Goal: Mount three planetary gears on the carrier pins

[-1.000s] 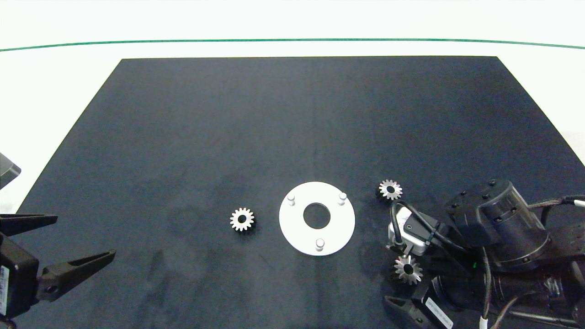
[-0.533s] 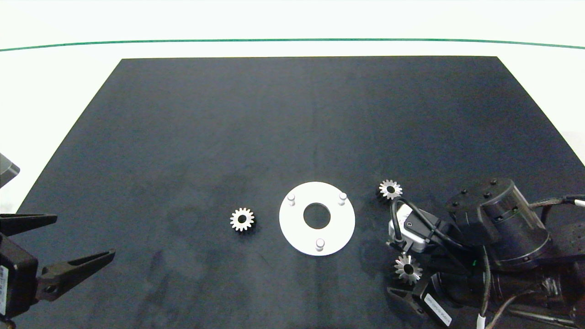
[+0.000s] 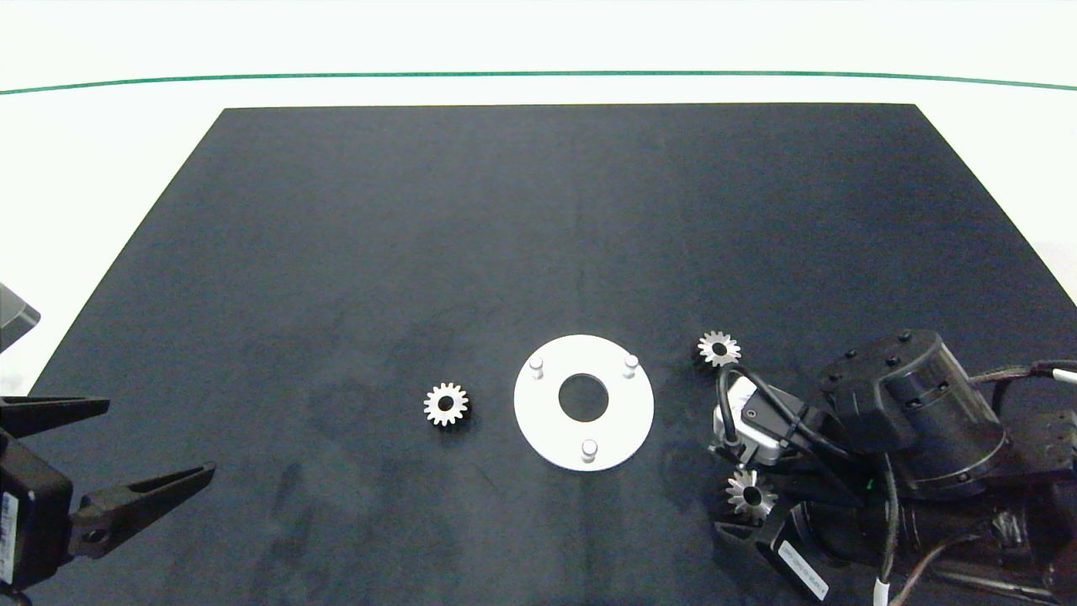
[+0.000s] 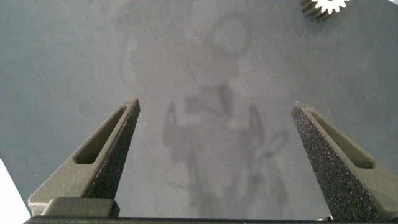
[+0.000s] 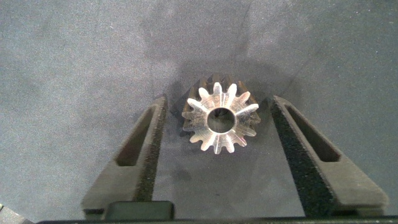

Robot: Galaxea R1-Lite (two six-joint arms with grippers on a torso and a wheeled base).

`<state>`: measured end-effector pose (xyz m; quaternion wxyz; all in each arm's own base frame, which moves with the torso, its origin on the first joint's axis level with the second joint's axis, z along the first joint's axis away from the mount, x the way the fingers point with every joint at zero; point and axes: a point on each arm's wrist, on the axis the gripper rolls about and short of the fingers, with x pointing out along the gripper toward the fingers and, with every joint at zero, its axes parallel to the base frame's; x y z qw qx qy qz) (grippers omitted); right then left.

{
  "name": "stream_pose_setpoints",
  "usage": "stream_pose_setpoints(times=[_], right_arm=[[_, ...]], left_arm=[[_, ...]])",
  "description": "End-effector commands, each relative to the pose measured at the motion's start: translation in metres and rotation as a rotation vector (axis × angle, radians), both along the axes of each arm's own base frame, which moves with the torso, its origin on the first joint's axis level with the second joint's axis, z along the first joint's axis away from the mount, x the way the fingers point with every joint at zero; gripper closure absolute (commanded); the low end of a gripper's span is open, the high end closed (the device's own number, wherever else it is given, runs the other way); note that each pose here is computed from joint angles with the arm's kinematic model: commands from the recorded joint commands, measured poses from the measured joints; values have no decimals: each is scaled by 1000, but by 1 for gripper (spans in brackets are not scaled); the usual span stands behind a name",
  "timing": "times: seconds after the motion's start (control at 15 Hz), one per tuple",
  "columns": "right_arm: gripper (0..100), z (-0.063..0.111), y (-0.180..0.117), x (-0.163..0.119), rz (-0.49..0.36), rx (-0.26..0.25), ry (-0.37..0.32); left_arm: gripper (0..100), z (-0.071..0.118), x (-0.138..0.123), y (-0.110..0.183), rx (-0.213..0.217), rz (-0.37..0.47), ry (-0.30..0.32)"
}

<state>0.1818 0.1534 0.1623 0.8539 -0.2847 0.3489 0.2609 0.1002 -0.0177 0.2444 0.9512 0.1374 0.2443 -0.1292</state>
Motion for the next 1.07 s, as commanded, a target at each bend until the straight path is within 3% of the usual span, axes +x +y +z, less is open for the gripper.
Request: stream_pose_setpoints(times=[0.07, 1.07], right_arm=[[40, -1, 0, 0, 2, -4, 2], [70, -4, 2, 3, -6, -2, -5]], left_arm=[[0, 0, -1, 0, 2, -1, 0], [0, 0, -1, 0, 4, -6, -2]])
